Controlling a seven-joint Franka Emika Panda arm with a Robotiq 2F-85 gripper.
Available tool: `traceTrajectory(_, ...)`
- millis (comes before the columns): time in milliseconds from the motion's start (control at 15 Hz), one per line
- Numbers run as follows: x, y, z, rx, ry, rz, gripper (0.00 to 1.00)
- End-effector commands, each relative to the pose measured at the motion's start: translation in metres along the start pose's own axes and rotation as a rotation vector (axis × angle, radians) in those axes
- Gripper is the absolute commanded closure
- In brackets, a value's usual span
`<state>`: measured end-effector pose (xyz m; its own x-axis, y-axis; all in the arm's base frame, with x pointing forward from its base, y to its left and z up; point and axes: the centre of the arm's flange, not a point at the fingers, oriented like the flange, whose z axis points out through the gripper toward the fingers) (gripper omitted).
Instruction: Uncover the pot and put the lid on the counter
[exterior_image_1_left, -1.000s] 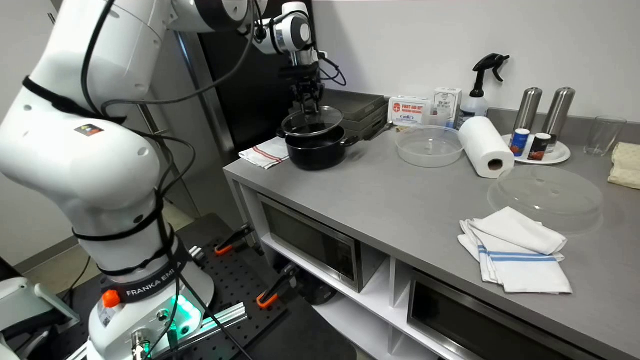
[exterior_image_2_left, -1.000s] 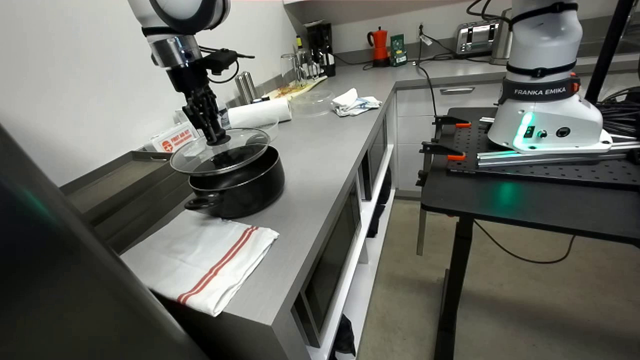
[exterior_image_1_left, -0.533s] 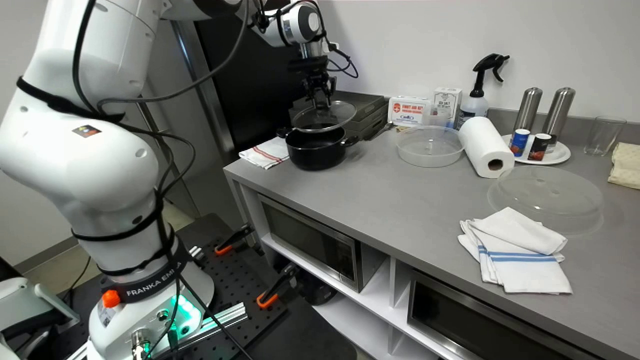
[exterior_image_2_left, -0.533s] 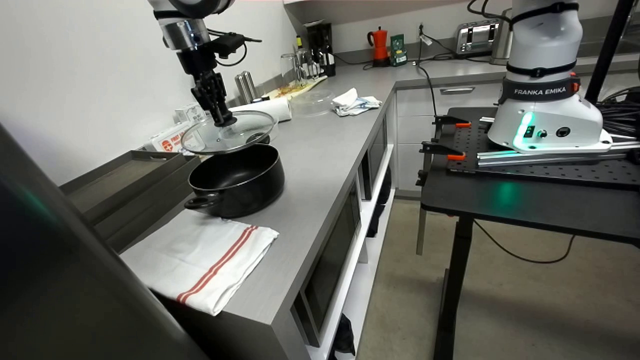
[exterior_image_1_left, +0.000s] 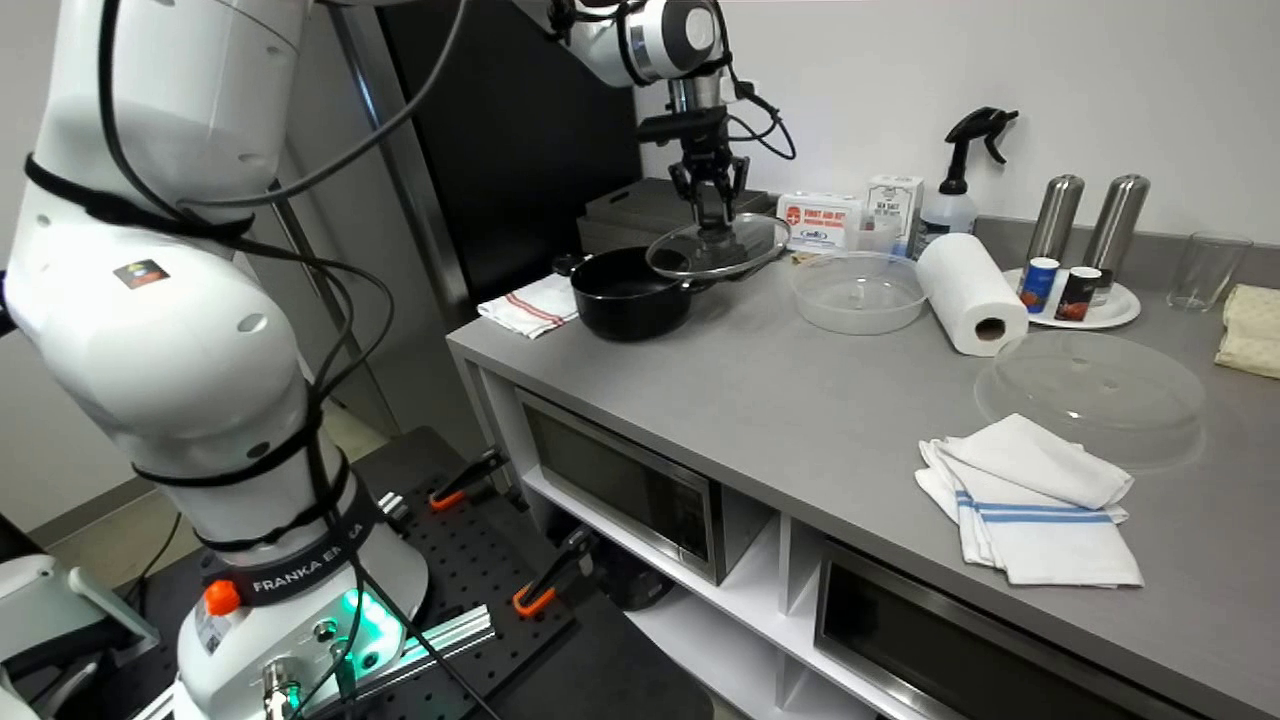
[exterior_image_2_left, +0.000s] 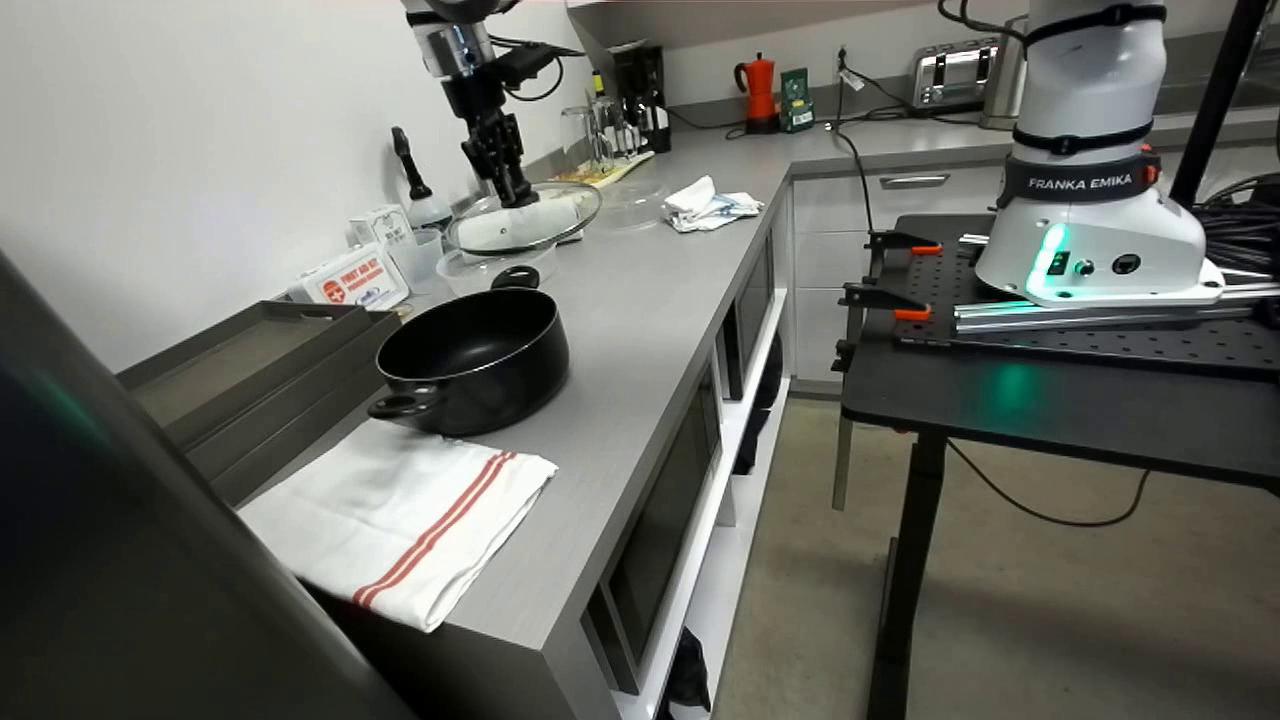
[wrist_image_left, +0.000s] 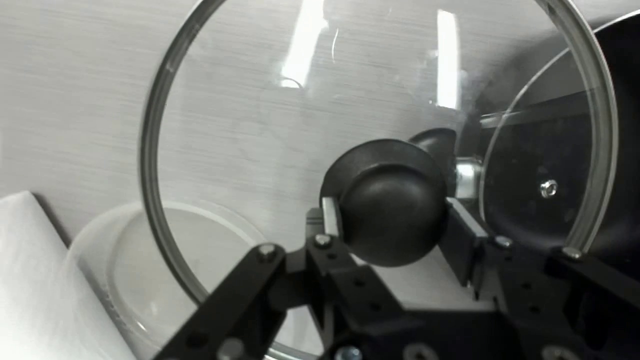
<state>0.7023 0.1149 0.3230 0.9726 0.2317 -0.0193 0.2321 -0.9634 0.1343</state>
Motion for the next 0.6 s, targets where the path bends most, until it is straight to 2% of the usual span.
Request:
traceTrajectory(0, -0.039, 0.049, -0.006, 0.017, -0.008, 0.061, 0.75)
traceTrajectory(200, -0.063, 0.085, 0.002, 0.043, -0.016, 0.111, 0.75)
traceTrajectory(533, -0.111, 0.126, 0.016, 0.101, 0.058, 0.189, 0.75)
